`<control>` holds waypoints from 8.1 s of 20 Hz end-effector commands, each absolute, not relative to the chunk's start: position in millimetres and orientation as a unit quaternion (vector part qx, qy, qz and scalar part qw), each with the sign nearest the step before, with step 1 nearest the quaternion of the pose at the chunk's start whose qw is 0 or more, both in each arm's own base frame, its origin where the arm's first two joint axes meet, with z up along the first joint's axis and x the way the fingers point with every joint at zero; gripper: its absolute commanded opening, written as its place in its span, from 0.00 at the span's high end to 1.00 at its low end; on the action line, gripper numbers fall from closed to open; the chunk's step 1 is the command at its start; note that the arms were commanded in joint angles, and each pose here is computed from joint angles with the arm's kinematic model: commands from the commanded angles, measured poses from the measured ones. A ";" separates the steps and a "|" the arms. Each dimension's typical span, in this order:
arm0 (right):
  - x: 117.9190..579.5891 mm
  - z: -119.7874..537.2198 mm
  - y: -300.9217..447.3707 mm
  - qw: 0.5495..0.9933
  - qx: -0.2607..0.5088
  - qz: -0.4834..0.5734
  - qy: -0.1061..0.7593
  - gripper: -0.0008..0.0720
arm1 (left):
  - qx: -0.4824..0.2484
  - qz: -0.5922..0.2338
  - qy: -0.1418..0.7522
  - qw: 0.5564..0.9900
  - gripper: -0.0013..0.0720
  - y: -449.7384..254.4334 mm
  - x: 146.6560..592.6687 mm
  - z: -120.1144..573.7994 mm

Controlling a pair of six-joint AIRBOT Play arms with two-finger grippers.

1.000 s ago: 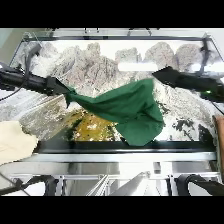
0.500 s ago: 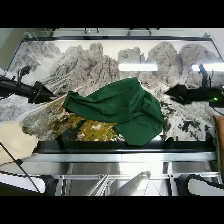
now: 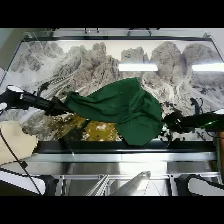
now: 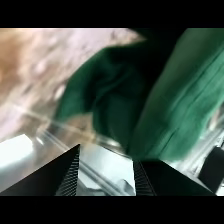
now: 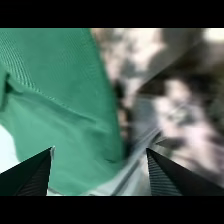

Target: Fold the shirts.

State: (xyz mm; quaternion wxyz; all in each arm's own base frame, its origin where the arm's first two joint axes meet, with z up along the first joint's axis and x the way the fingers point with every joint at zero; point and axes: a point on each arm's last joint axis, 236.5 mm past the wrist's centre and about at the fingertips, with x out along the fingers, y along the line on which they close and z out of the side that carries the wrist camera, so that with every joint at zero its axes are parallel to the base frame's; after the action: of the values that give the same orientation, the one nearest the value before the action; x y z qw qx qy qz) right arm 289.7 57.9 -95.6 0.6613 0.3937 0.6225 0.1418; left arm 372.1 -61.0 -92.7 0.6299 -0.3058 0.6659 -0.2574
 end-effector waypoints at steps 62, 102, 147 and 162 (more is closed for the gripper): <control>430.1 130.2 53.0 0.806 0.351 0.327 0.346 0.34 | -0.507 -0.434 0.375 0.643 0.06 38.0 452.6 98.8; 260.6 -124.7 112.8 0.659 0.398 0.168 0.616 0.36 | -0.371 -0.219 0.740 0.517 0.96 7.2 302.5 -110.6; 548.2 81.7 95.5 0.871 0.311 0.250 0.286 0.95 | -0.380 -0.359 0.469 0.712 0.96 -28.9 535.9 37.8; 590.1 -23.2 71.0 0.844 0.365 0.223 0.323 0.95 | -0.397 -0.278 0.442 0.755 0.96 -2.9 597.0 -56.1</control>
State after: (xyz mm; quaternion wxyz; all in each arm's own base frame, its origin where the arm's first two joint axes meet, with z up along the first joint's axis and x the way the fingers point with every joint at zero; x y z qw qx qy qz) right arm 591.1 73.5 -9.3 0.8443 0.3728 0.3124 0.2248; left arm 593.4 -2.2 -50.4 0.7415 -0.4142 0.4501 -0.2758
